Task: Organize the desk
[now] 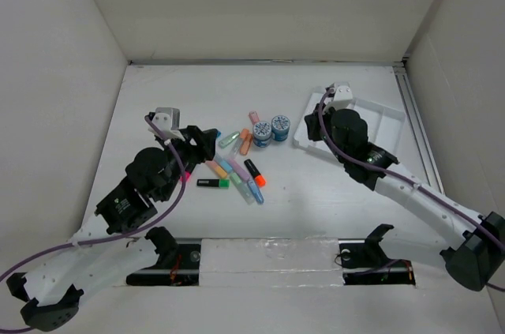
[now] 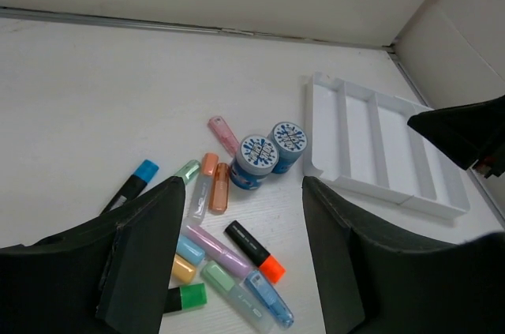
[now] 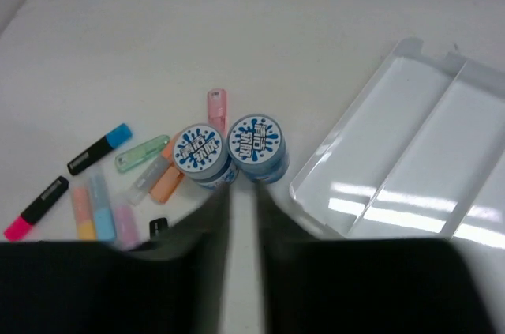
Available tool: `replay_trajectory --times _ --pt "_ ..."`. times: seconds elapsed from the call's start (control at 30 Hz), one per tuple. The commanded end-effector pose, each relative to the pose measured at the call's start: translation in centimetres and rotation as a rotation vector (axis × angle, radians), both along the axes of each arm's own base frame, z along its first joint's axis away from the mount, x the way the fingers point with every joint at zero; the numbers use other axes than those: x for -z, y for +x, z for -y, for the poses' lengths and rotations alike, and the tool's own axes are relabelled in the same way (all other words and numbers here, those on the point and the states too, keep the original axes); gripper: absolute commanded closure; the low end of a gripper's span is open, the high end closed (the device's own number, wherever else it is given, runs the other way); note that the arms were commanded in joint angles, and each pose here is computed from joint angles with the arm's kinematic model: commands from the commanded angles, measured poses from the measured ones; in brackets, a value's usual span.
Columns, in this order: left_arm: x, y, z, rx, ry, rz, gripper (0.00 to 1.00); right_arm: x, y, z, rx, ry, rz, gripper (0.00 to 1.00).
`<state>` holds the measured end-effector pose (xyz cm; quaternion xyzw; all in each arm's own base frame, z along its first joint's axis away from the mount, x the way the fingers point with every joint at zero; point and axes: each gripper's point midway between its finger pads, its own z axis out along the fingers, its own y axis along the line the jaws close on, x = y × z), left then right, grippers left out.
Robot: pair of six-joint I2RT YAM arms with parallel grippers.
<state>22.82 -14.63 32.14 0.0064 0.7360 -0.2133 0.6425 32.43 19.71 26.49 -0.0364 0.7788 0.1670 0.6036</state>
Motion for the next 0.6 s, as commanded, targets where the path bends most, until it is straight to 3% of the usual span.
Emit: replay_trajectory --times 0.0,0.17,0.27,0.3,0.4,0.57 --pt "-0.7 0.1 0.2 0.009 -0.012 0.026 0.44 -1.1 0.7 0.0 0.022 0.020 0.013 0.99" --pt "0.0 0.5 0.5 0.005 -0.006 0.016 0.45 0.4 1.4 -0.7 0.012 -0.016 -0.029 1.00" --pt "0.2 0.7 0.5 -0.011 -0.012 0.002 0.47 1.9 1.9 -1.5 -0.014 -0.059 -0.069 0.68" --pt "0.1 0.7 0.5 -0.013 -0.016 0.002 0.46 2.3 2.0 -1.6 -0.018 -0.073 -0.079 0.51" --pt "-0.1 0.7 0.4 -0.022 -0.034 0.005 0.44 3.2 2.5 -2.7 -0.053 -0.123 -0.090 0.37" --pt "-0.3 0.6 0.5 -0.012 -0.037 0.016 0.43 5.8 4.8 -4.5 -0.072 -0.216 -0.171 0.36"
